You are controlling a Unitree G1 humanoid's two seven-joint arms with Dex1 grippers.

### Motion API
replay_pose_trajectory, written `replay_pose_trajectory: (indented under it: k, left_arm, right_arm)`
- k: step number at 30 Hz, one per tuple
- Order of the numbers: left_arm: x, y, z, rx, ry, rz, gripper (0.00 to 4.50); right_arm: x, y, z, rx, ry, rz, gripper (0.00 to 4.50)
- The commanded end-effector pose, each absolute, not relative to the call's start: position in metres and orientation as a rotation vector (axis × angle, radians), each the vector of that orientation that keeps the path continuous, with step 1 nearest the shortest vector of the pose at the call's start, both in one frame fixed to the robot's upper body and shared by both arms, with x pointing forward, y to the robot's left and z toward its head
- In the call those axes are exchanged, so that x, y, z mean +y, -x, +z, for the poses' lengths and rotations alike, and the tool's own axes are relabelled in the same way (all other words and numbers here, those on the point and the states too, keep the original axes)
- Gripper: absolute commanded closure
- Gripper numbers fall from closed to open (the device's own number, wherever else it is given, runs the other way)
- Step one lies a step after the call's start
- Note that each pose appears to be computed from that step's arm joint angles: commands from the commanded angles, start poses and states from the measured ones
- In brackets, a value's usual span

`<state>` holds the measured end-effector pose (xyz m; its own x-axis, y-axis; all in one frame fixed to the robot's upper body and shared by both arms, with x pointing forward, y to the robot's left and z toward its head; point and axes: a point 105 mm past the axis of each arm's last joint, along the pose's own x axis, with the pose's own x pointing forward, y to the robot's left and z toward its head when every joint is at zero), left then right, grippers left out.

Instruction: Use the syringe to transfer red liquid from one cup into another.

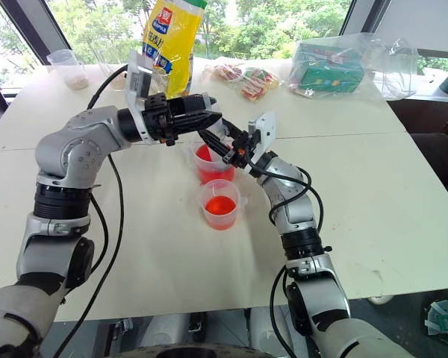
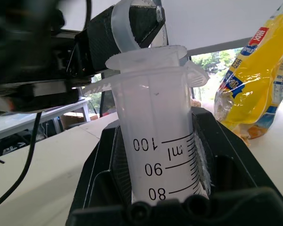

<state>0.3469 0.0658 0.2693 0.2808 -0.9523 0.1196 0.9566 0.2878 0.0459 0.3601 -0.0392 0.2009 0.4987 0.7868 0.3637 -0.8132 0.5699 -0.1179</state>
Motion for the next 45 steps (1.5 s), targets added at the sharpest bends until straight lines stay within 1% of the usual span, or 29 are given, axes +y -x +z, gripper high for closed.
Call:
replay_pose_trajectory:
  k: [1,2,6,15,25,35,45]
  left_arm:
    - [0.055,-0.338,0.282,-0.187,0.006,-1.333,4.39]
    - [0.056,-0.338,0.282,-0.189,0.003,-1.333,4.46]
    - [0.058,-0.338,0.284,-0.202,-0.029,-1.327,4.46]
    - [0.070,-0.344,0.311,-0.293,-0.037,-1.270,4.46]
    - [0.079,-0.348,0.330,-0.355,-0.042,-1.224,4.46]
    - [0.081,-0.351,0.337,-0.380,-0.051,-1.210,4.46]
    - [0.080,-0.350,0.338,-0.387,-0.050,-1.212,4.46]
  right_arm:
    - [-0.036,-0.355,0.210,-0.444,-0.058,0.985,3.12]
    - [-0.036,-0.355,0.210,-0.441,-0.058,0.986,3.12]
    - [-0.038,-0.356,0.205,-0.422,-0.056,0.991,3.12]
    - [-0.037,-0.357,0.189,-0.361,-0.050,1.013,3.12]
    - [-0.037,-0.356,0.182,-0.336,-0.048,1.024,3.12]
    - [-0.036,-0.355,0.179,-0.324,-0.048,1.029,3.12]
    - [-0.037,-0.354,0.182,-0.328,-0.046,1.031,3.12]
